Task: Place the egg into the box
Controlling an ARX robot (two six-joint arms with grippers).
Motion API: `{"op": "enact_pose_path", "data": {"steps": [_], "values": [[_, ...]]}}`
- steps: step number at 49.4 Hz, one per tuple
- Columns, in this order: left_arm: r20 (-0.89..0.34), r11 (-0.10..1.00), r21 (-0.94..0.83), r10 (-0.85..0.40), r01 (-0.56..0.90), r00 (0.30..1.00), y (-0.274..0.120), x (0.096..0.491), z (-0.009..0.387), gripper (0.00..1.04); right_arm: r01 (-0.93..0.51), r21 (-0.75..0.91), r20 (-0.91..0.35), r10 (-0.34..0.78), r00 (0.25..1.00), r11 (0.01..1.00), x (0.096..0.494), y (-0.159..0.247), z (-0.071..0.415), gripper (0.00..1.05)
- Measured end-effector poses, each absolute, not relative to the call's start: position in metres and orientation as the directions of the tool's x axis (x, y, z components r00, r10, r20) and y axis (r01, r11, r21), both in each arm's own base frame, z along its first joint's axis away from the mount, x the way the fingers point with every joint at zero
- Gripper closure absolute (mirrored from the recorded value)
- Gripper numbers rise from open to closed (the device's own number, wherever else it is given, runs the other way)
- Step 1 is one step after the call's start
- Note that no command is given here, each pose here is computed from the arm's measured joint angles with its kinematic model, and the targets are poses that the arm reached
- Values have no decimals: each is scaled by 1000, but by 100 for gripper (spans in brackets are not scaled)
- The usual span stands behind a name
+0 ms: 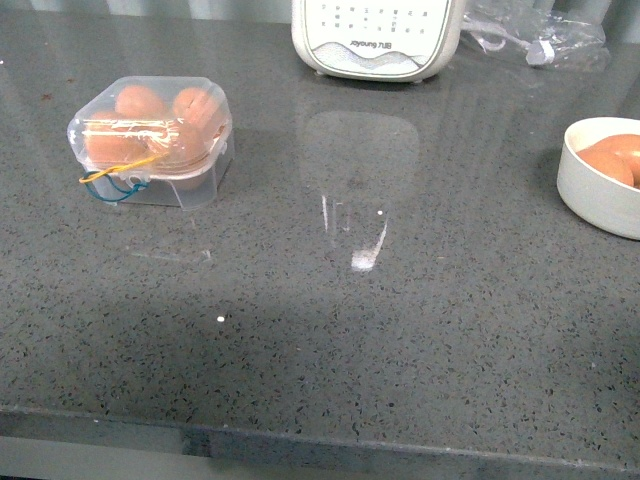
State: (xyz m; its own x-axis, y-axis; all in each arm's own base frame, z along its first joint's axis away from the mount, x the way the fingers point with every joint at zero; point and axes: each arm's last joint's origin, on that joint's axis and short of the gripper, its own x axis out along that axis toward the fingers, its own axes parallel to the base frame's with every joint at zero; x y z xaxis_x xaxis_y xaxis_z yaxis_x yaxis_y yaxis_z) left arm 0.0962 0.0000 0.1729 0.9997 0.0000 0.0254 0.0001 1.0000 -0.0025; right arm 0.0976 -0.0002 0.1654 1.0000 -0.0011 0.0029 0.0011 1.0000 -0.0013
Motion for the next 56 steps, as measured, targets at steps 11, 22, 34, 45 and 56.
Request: {"op": "enact_pose_path", "data": {"steps": [11, 22, 34, 45, 56], "values": [[25, 1000, -2, 0, 0, 1000, 0, 96, 173, 6, 1, -1, 3, -1, 1000, 1000, 98, 0, 165, 7], [25, 1000, -2, 0, 0, 1000, 0, 96, 173, 7, 1, -1, 3, -1, 1000, 1000, 98, 0, 165, 7], [25, 1000, -2, 0, 0, 1000, 0, 96, 173, 7, 1, -1, 3, -1, 1000, 1000, 98, 0, 165, 7], [25, 1000, -2, 0, 0, 1000, 0, 96, 173, 7, 1, -1, 3, -1, 1000, 1000, 98, 0, 165, 7], [25, 1000, -2, 0, 0, 1000, 0, 96, 173, 7, 1, -1, 3, -1, 1000, 1000, 98, 0, 165, 7]]}}
